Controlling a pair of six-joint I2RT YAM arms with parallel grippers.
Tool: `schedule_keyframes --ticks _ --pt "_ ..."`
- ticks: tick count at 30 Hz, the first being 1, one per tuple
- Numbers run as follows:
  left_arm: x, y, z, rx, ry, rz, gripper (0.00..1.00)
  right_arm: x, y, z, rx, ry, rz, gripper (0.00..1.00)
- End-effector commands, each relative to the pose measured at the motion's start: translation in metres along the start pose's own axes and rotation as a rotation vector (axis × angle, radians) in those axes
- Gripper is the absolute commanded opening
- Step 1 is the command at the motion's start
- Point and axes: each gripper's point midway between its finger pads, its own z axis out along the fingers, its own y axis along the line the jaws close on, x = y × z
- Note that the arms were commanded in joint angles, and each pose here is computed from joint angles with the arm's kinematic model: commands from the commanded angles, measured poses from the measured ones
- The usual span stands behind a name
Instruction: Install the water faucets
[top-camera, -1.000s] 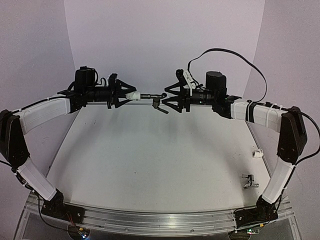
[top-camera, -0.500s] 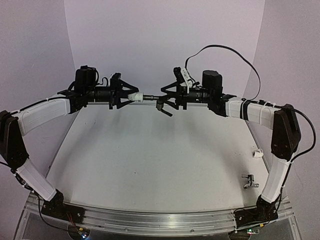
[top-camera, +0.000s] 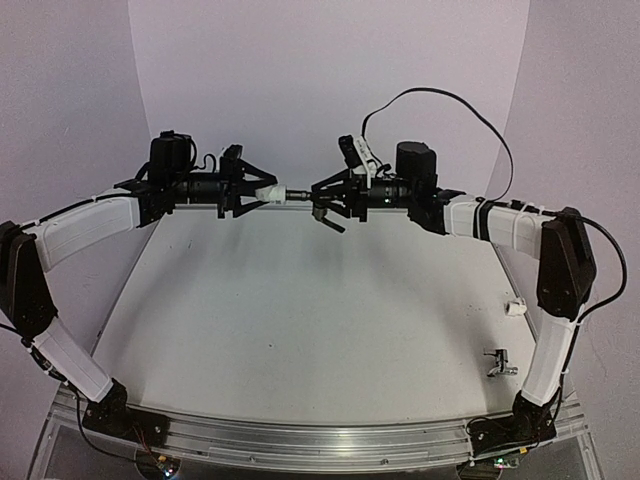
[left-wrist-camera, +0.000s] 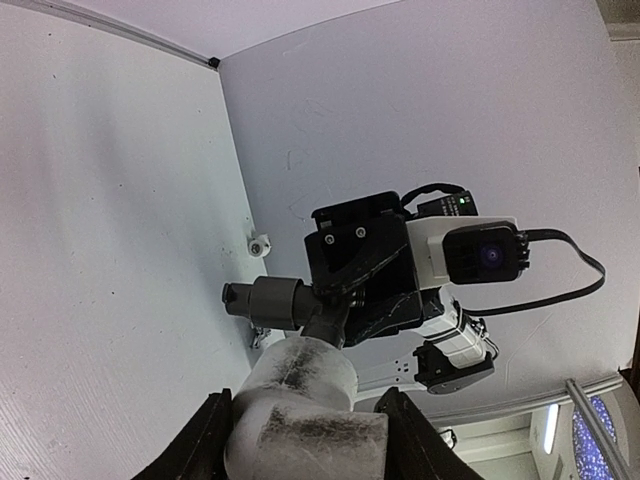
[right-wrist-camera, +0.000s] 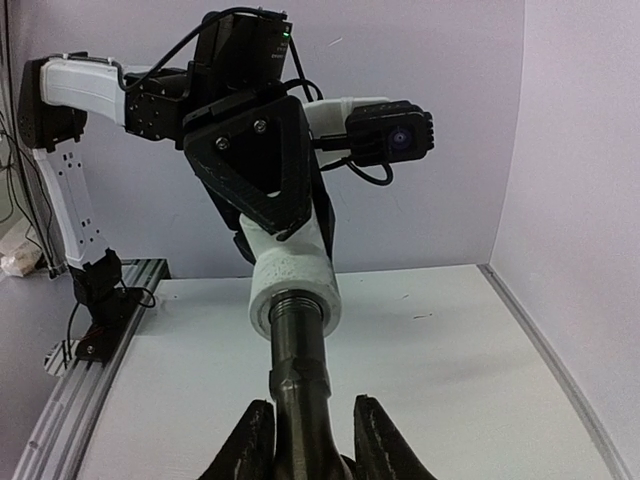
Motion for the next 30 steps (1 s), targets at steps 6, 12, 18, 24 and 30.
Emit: schedule_keyframes --ticks 6,12,18,24,30 --pt "-0.005 -0.07 -0.013 0.144 -0.009 0.295 0.0 -0.022 0.003 0.001 -0.012 -0.043 0.073 0.09" --pt "-0.005 -0.076 -0.017 0.145 -0.044 0.576 0.0 -0.031 -0.004 -0.001 0.04 -0.062 0.254 0.0" --pt "0.005 -0.081 -0.026 0.138 -0.085 1.05 0.0 -0.047 -0.003 -0.004 0.036 -0.094 0.446 0.0" --pt "0.041 -0.09 -0.029 0.246 -0.047 1.474 0.0 -0.063 0.008 -0.006 -0.046 -0.096 0.634 0.0" --pt "0.074 -0.105 -0.041 0.43 -0.027 1.776 0.0 -0.082 0.022 -0.008 -0.143 -0.081 0.739 0.0"
